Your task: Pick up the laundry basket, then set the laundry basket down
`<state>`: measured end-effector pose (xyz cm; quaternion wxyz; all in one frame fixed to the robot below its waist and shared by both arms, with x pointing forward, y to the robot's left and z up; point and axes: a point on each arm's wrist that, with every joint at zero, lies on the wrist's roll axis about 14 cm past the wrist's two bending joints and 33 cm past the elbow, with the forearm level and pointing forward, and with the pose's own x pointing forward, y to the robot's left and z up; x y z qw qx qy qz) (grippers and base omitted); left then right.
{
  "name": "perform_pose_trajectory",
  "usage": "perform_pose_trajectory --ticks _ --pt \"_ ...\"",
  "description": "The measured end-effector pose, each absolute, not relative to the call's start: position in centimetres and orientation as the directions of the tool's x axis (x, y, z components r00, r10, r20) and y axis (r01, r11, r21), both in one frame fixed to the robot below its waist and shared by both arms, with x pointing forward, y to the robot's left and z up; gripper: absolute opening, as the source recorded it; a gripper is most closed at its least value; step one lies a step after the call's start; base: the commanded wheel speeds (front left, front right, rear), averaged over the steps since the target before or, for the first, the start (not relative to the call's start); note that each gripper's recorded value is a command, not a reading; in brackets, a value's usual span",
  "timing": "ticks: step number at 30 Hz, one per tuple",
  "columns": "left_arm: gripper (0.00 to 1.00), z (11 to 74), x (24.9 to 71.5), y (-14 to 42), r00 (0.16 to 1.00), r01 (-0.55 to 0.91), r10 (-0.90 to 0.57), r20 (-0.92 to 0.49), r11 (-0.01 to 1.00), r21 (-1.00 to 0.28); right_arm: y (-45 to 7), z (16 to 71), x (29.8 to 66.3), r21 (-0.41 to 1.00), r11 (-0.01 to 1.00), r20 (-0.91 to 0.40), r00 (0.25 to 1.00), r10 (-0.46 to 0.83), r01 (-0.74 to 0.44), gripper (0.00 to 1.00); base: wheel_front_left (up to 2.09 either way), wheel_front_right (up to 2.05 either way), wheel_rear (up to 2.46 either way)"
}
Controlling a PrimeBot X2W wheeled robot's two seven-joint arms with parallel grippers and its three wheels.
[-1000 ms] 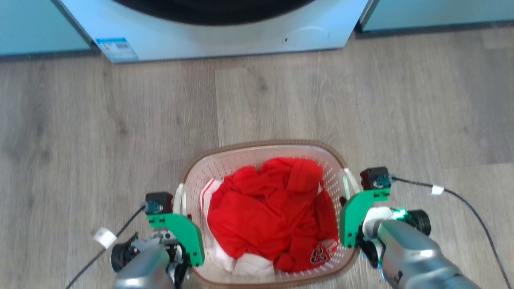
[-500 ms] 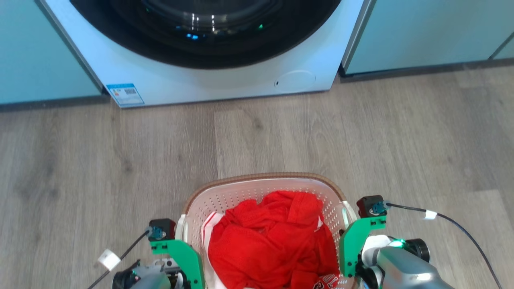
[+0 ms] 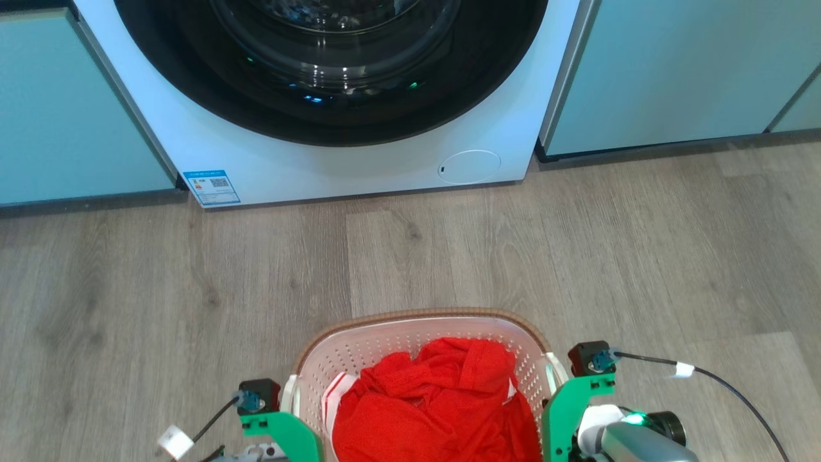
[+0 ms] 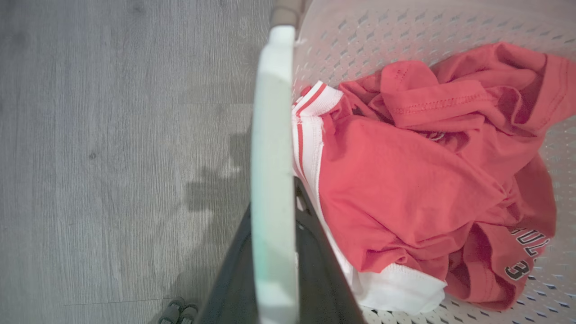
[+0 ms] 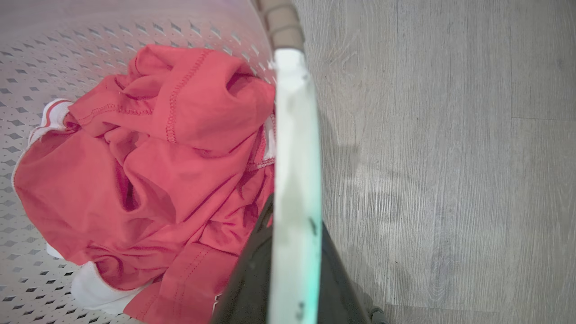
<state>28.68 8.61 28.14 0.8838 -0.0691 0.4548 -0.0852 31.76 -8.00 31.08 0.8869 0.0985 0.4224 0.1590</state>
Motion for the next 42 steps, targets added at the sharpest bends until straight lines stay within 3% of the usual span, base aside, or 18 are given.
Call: perform_pose_trajectory --ticks 42 --pt "0.00 28.0 27.4 8.7 0.572 0.073 -0.205 -0.795 0.977 -0.200 -7.8 31.1 30.8 0.307 0.928 -0.718 0.589 0.371 -0.210 0.00 0.00 0.00 0.00"
